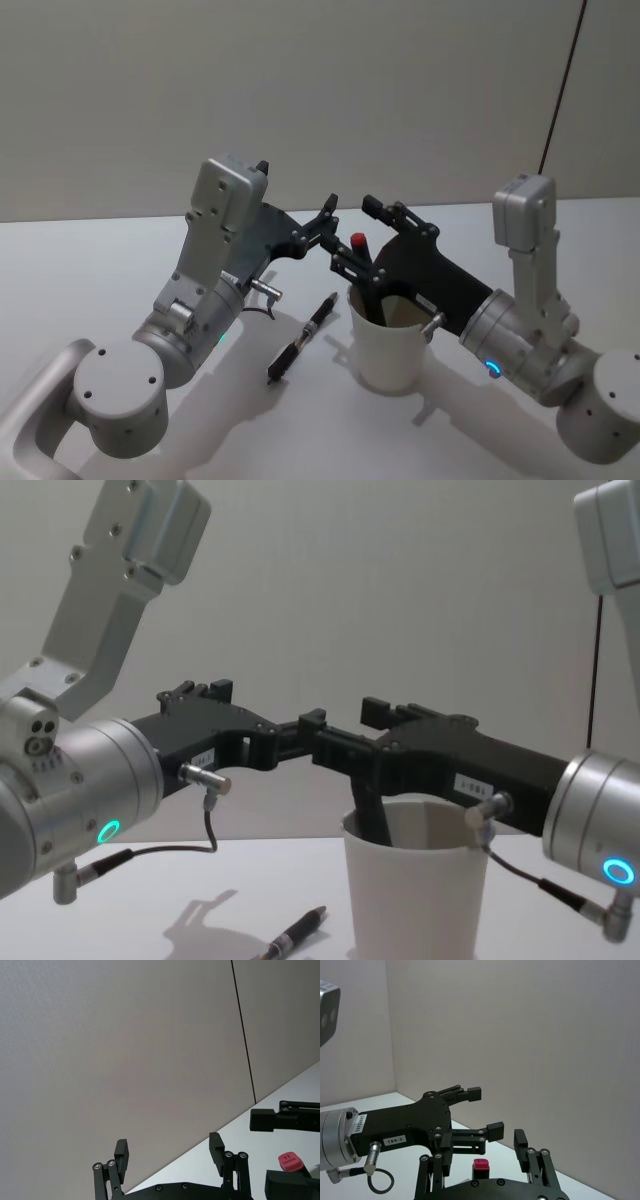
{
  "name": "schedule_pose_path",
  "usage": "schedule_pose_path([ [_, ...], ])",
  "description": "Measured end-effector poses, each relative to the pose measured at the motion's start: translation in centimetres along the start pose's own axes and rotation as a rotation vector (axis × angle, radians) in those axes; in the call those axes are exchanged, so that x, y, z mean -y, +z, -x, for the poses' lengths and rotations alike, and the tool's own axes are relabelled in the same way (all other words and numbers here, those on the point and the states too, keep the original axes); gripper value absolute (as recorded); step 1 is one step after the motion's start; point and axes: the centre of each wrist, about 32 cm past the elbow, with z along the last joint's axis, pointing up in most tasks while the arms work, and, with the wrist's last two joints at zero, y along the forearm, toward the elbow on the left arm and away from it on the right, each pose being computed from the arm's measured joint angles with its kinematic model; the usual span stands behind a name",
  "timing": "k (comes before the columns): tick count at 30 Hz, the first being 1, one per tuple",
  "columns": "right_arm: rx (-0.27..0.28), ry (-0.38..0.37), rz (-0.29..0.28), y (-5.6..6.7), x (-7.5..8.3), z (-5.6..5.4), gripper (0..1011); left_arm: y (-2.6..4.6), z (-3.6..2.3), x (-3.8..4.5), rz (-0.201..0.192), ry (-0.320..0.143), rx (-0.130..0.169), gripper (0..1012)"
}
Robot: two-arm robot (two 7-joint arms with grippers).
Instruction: Place the pen into the pen holder.
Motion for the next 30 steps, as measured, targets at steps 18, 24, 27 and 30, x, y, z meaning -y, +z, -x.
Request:
schedule_pose_path([
  [18,0.064,-0.086,-0.098,4.1,2.8,-2.4,1001,0.00,0.00,0.00,0.000,0.000,0.000,1001],
  [24,0.083,-0.154,-0.102,5.1,3.9,-3.4,1001,0.00,0.00,0.00,0.000,0.000,0.000,1001],
  [27,0.093,-0.192,-0.091,5.4,4.3,-3.8,1001,0.00,0.00,0.00,0.000,0.000,0.000,1001],
  [30,0.104,-0.228,-0.072,5.5,4.7,-4.1,1001,0.00,0.00,0.00,0.000,0.000,0.000,1001],
])
